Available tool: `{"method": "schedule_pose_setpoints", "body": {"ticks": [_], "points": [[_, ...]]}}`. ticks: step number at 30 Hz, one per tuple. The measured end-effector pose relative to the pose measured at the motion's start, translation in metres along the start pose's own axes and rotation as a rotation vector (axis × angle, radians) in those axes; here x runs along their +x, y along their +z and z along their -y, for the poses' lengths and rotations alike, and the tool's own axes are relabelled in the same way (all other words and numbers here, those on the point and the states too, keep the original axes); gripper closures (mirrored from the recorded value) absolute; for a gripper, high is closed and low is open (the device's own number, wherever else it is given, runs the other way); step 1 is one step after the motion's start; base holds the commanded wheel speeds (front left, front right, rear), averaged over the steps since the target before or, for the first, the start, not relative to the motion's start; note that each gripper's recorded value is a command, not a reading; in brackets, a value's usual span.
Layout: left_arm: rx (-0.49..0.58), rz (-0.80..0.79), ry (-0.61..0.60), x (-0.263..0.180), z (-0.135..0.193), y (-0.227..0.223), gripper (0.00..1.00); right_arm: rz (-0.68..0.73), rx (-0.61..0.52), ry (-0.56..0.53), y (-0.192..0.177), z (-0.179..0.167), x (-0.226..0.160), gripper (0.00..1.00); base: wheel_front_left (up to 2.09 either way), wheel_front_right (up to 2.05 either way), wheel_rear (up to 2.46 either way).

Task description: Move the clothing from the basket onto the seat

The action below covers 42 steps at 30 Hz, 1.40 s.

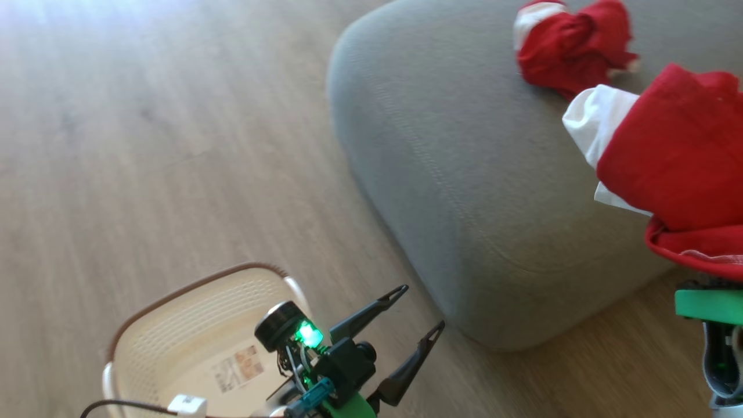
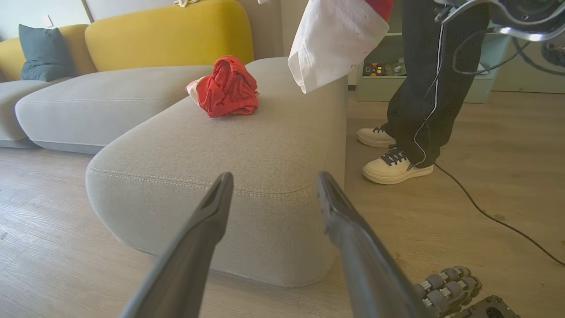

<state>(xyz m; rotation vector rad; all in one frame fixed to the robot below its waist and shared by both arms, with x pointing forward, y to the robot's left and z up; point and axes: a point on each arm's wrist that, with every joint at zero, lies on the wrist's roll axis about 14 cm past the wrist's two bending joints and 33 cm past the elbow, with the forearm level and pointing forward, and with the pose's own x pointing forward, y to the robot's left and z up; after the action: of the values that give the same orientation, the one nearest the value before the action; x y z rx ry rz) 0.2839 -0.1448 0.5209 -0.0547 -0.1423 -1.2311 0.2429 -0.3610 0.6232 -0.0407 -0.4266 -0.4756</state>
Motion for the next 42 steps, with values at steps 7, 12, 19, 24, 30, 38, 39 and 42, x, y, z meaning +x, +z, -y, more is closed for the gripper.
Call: {"method": "schedule_pose_setpoints", "body": {"ticks": [7, 12, 19, 24, 30, 38, 39, 42], "points": [[-0.033, 0.017, -0.129, 0.017, 0.030, -0.001, 0.00, 0.007, -0.060, -0.144, 0.014, 0.043, -0.023, 1.00, 0.00, 0.00, 0.00], [-0.048, 0.028, -0.181, 0.024, 0.035, -0.002, 0.00, -0.007, -0.072, -0.184, 0.012, 0.048, -0.030, 1.00, 0.00, 0.00, 0.00], [-0.057, 0.032, -0.198, 0.027, 0.034, -0.004, 0.00, -0.012, -0.080, -0.216, 0.011, 0.052, -0.031, 1.00, 0.00, 0.00, 0.00], [-0.062, 0.015, -0.196, 0.024, 0.028, -0.013, 0.00, -0.044, -0.086, -0.240, 0.001, 0.057, -0.030, 1.00, 0.00, 0.00, 0.00], [-0.079, -0.014, -0.182, 0.019, 0.012, -0.031, 0.00, -0.017, -0.053, -0.278, -0.004, 0.061, -0.004, 1.00, 0.00, 0.00, 0.00], [-0.088, -0.032, -0.202, 0.012, -0.018, -0.065, 0.00, 0.015, -0.044, -0.294, -0.022, 0.057, 0.062, 1.00, 0.00, 0.00, 0.00], [-0.095, -0.038, -0.203, 0.010, -0.021, -0.070, 0.00, 0.020, -0.051, -0.280, -0.024, 0.053, 0.073, 1.00, 0.00, 0.00, 0.00], [-0.111, -0.057, -0.207, 0.004, -0.026, -0.083, 0.00, 0.041, -0.063, -0.259, -0.025, 0.047, 0.096, 1.00, 0.00, 0.00, 0.00]]}}
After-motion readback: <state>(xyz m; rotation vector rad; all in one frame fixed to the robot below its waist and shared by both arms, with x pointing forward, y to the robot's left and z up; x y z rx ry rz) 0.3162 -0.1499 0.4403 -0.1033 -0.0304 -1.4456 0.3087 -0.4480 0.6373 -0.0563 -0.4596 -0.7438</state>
